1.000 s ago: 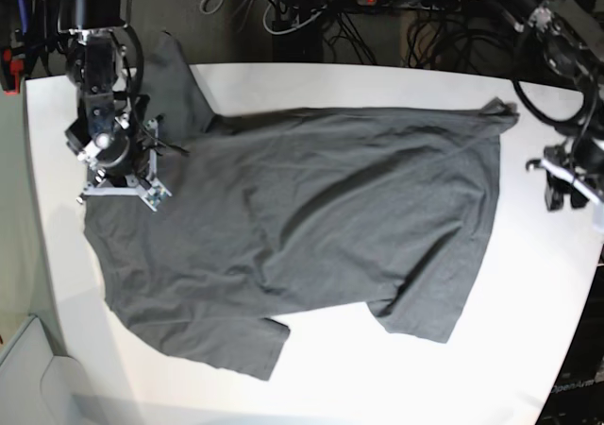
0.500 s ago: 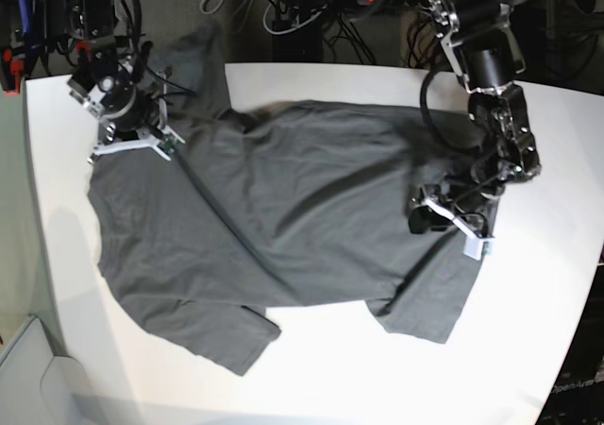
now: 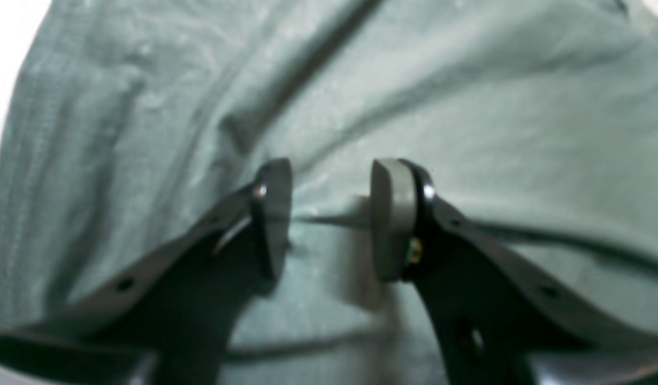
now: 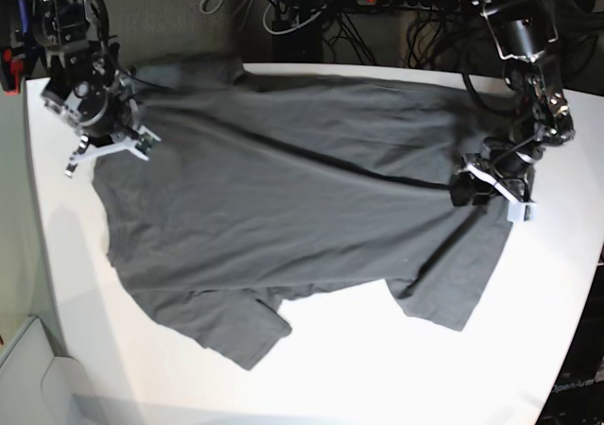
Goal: Layout the t-shirt on the table in an organized manner, then fold the t-shirt properly
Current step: 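Grasp the shirt's side edge with the left gripper and pull it outward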
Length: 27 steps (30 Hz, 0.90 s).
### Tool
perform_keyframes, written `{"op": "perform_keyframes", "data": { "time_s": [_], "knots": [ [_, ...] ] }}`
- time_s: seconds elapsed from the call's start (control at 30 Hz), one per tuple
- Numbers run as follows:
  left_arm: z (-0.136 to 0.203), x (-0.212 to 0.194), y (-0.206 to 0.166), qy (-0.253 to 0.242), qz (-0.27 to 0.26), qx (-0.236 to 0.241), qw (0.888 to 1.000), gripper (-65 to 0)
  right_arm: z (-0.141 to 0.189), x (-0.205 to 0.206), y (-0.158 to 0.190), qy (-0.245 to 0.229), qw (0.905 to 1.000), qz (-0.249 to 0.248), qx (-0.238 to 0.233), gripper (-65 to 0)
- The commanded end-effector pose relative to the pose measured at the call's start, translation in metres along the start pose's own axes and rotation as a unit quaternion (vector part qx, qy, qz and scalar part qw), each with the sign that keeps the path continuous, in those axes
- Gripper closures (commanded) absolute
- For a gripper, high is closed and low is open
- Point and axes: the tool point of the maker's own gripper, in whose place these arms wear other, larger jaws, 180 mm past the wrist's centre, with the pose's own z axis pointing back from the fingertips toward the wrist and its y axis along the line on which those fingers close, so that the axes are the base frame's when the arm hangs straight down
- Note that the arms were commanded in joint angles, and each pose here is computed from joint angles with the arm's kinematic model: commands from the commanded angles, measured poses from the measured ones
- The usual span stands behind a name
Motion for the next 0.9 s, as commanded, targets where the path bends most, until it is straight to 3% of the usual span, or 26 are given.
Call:
{"op": "perform_keyframes", "data": {
  "time_s": [0.0, 0.2, 0.43, 0.63, 0.77, 0.87],
  "knots": [
    [0.007, -0.003, 0.005, 0.021, -0.02, 0.015, 0.999, -24.8, 0.005, 0.008, -0.022, -0.013, 0.9995, 0.001, -0.03, 0.0],
    [0.018, 0.044, -0.008, -0.029, -0.042, 0.023, 0.998, -24.8, 0.002, 0.059, -0.066, -0.066, 0.9944, -0.035, -0.074, 0.0],
    [-0.003, 0.124, -0.028, -0.104, -0.04, -0.003, 0.994, -24.8, -0.013, 0.072, -0.06, -0.073, 0.9936, -0.065, -0.055, 0.0],
    [-0.048, 0.173, -0.035, -0.154, 0.041, -0.046, 0.986, -24.8, -0.019, 0.062, -0.041, -0.06, 0.9953, -0.068, -0.034, 0.0],
    [-0.07, 0.169, -0.001, -0.186, 0.143, 0.011, 0.972, -24.8, -0.019, 0.054, -0.034, -0.051, 0.996, -0.068, -0.028, 0.0],
    [-0.076, 0.162, 0.02, -0.21, 0.187, 0.056, 0.958, -24.8, -0.019, 0.053, -0.033, -0.051, 0.996, -0.067, -0.028, 0.0]
  ]
}}
